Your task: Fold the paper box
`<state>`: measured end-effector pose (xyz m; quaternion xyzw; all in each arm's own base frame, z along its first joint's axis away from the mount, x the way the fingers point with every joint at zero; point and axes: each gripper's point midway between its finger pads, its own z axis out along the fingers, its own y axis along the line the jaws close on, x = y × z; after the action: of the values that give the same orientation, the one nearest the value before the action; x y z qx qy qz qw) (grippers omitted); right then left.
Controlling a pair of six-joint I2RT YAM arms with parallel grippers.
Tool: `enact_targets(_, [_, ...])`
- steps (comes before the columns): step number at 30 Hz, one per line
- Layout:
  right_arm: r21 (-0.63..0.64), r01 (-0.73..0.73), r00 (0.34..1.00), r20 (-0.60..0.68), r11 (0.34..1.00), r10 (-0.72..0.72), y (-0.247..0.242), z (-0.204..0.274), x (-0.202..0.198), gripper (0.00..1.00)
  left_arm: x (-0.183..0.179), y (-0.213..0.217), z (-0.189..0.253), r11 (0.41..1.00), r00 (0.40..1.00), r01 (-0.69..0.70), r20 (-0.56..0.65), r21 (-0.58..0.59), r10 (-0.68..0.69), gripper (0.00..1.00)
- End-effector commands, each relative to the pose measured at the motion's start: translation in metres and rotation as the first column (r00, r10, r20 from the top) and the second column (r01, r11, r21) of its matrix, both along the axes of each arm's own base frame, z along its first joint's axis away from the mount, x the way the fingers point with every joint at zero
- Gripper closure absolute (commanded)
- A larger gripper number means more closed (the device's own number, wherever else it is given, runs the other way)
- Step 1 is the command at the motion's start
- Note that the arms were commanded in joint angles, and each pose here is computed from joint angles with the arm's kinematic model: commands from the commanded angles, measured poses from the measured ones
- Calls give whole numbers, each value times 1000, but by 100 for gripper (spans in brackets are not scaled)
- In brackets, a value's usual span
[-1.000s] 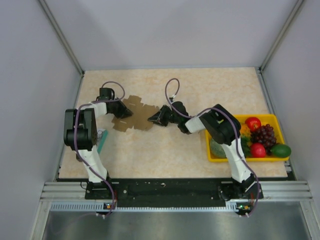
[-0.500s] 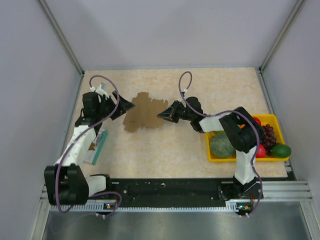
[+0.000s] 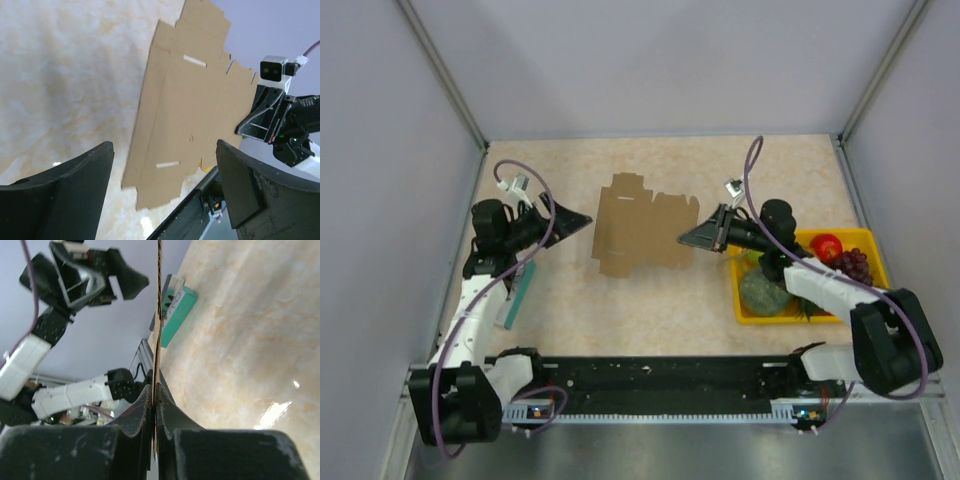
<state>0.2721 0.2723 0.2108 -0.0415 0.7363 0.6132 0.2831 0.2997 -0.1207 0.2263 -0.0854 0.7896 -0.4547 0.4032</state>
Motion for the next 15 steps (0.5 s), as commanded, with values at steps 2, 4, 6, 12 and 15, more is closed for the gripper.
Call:
enact_targets(2, [-1, -49, 985, 168, 999, 49, -17, 36, -39, 100, -14, -30, 54, 955, 951, 269, 191, -125, -243, 19])
enact_targets(4, [7, -54, 982, 182, 999, 52, -20, 43, -46, 100, -29, -45, 58, 913, 915, 374, 224, -164, -335, 24])
enact_targets(6, [20, -64, 975, 217, 998, 58, -23, 56, -53, 100, -49, -55, 73, 867, 860, 462, 335, -187, -386, 24])
enact_targets(12, [57, -93, 963, 257, 994, 75, -28, 77, -67, 100, -90, -88, 96, 771, 744, 616, 441, -162, -502, 34])
enact_targets(15, [76, -74, 963, 265, 994, 51, -32, 80, -67, 100, -93, -90, 104, 771, 730, 619, 469, -147, -497, 46])
